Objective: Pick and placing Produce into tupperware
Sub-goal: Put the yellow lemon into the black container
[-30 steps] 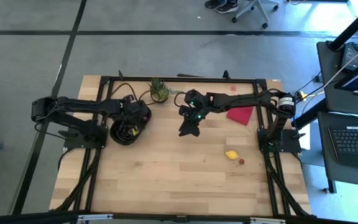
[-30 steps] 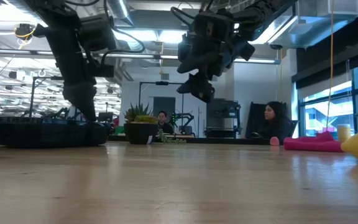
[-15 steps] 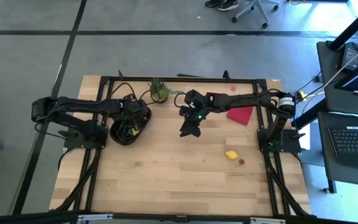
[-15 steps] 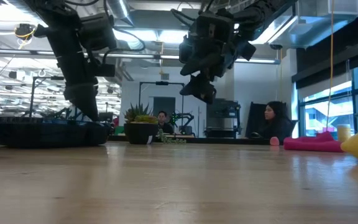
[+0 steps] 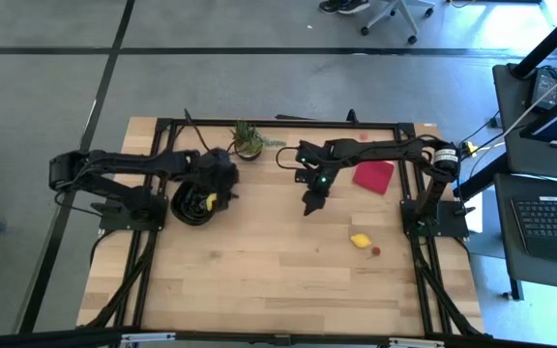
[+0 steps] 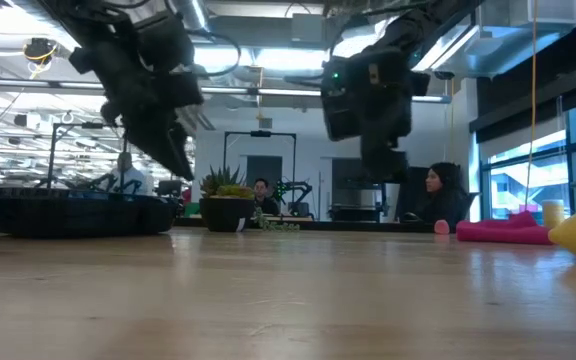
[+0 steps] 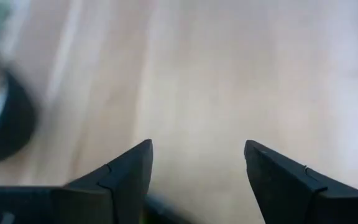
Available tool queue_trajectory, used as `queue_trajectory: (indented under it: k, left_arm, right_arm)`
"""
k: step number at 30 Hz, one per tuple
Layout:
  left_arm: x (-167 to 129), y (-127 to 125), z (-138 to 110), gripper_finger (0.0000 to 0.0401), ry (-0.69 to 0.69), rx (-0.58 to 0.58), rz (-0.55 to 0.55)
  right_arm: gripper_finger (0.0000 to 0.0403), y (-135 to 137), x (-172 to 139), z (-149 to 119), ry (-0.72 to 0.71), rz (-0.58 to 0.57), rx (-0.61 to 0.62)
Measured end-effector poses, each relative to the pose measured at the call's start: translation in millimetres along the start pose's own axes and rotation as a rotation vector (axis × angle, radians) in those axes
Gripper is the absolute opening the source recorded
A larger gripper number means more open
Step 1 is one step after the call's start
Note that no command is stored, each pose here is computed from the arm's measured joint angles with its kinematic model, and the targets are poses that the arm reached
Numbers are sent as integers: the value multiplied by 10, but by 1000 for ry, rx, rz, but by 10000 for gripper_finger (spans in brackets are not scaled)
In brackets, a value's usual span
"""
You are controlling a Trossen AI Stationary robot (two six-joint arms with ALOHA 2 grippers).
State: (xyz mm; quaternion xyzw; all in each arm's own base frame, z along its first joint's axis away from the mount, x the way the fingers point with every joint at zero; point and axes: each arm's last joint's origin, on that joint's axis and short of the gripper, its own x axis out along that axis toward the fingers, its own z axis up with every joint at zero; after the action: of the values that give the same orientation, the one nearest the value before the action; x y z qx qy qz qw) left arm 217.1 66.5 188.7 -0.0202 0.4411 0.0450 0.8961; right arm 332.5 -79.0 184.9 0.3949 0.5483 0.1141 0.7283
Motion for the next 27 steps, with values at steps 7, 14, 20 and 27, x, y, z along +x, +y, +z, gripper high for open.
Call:
queue_trajectory:
  k: [7, 14, 20, 27]
  left_arm:
    - [-17, 48, 92, 248, -131, 63, -108]
    - [-20, 43, 131, 249, -168, 82, -101]
    - [-20, 37, 133, 249, -168, 84, -98]
    - [-20, 37, 134, 249, -168, 84, -96]
  right_arm:
    - [212, 315, -260, -337, -18, -335, 154]
    - [212, 934, -358, -780, -136, -458, 148]
    - [212, 1241, -189, -1011, -143, -448, 125]
    - [212, 1365, 6, -1038, -119, -431, -74]
